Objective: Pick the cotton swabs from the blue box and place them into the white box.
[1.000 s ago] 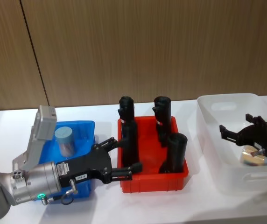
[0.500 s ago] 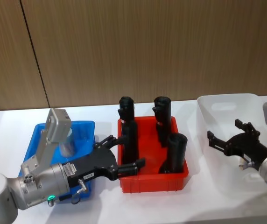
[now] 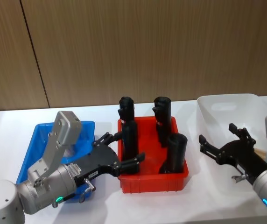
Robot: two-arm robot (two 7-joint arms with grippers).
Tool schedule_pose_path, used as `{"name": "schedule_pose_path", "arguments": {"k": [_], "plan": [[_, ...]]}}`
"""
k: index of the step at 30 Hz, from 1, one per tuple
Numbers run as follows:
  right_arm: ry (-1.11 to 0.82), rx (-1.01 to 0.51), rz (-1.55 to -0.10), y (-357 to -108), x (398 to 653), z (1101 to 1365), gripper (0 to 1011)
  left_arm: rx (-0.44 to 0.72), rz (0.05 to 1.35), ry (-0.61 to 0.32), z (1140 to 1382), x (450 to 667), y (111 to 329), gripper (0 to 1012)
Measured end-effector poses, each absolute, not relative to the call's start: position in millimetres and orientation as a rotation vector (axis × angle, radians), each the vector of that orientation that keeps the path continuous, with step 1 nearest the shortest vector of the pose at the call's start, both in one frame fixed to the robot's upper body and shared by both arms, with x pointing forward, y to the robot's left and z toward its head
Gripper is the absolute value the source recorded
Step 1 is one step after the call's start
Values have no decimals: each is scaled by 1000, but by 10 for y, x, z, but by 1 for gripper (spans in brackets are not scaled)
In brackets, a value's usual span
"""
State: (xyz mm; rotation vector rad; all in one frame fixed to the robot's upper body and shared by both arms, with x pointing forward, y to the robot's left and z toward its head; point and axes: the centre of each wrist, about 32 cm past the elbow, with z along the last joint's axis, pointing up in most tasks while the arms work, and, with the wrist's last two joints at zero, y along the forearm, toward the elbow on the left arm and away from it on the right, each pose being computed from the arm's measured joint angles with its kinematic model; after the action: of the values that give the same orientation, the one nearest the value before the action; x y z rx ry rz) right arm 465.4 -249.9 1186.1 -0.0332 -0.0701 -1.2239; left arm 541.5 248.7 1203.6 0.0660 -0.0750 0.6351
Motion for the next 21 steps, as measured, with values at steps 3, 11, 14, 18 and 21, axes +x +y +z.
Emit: {"name": "schedule_pose_path", "arguments": {"k": [3, 11, 14, 18, 21], "plan": [[-72, -16, -1225, -2459, 4589, 11868, 1002, 70, 668, -86, 12033, 5384, 2452, 1004], [-75, 23, -1230, -2379, 4447, 11885, 1002, 78, 744, -115, 12029, 5311, 2369, 1004], [-75, 25, -1230, -2373, 4437, 11886, 1002, 80, 773, -126, 12027, 5282, 2336, 1004], [-75, 26, -1230, -2371, 4434, 11886, 1001, 82, 819, -145, 12029, 5238, 2287, 1004], [-75, 26, -1230, -2371, 4433, 11887, 1002, 83, 842, -154, 12028, 5213, 2262, 1004]]}}
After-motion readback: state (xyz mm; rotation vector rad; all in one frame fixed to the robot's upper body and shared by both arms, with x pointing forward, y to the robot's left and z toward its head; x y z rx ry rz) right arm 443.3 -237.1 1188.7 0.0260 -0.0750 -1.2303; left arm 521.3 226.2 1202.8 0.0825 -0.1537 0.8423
